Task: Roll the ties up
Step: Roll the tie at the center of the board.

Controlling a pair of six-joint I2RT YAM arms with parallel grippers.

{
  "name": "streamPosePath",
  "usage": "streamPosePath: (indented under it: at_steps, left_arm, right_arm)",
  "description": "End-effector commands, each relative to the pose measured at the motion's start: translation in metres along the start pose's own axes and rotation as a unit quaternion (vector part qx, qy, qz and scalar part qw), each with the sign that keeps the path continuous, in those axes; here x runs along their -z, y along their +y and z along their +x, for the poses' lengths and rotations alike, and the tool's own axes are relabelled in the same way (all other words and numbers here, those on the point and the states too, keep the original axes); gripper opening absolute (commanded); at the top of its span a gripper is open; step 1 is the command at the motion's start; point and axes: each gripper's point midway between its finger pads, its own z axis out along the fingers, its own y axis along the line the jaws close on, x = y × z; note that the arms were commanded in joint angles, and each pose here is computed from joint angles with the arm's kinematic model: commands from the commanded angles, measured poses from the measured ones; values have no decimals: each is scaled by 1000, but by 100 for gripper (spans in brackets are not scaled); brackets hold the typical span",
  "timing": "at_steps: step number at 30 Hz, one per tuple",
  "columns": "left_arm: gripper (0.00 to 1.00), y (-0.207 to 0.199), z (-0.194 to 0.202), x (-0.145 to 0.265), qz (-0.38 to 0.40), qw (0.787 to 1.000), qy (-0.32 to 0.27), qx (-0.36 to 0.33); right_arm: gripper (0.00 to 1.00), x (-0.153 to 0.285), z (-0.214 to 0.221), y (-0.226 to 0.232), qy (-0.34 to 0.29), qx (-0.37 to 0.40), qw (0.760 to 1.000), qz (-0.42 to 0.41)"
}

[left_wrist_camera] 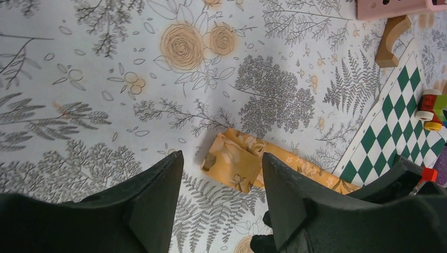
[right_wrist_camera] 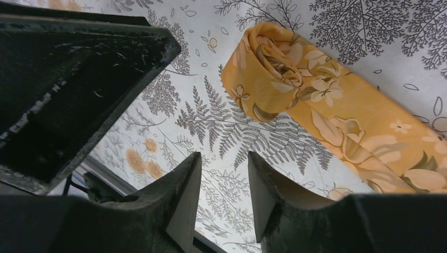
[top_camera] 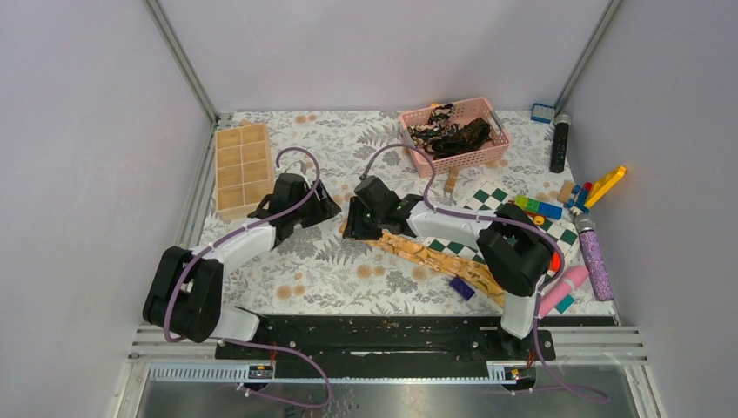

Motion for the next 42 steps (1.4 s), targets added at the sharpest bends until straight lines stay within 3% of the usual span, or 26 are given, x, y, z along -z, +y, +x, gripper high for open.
streamPosePath:
  at_steps: [1,10,28,42]
  left_arm:
    - [57,-24,-15,-8,55,998,-37,-15]
    - [56,-18,-6,-17,51,998,-29,-13]
    - [43,-13,7,-19,52,999,-12,-10]
    - [43,-21,18,-17,90,996,-7,-16]
  right_arm:
    - [43,-1,-23,20,-41,-64,996,-47]
    - [33,-13,-35,-2,-37,-128,989,-55]
    - [27,-25,-26,-35,-38,-118,992,0]
    - [23,-35,-10,-63,-22,-123,991,52]
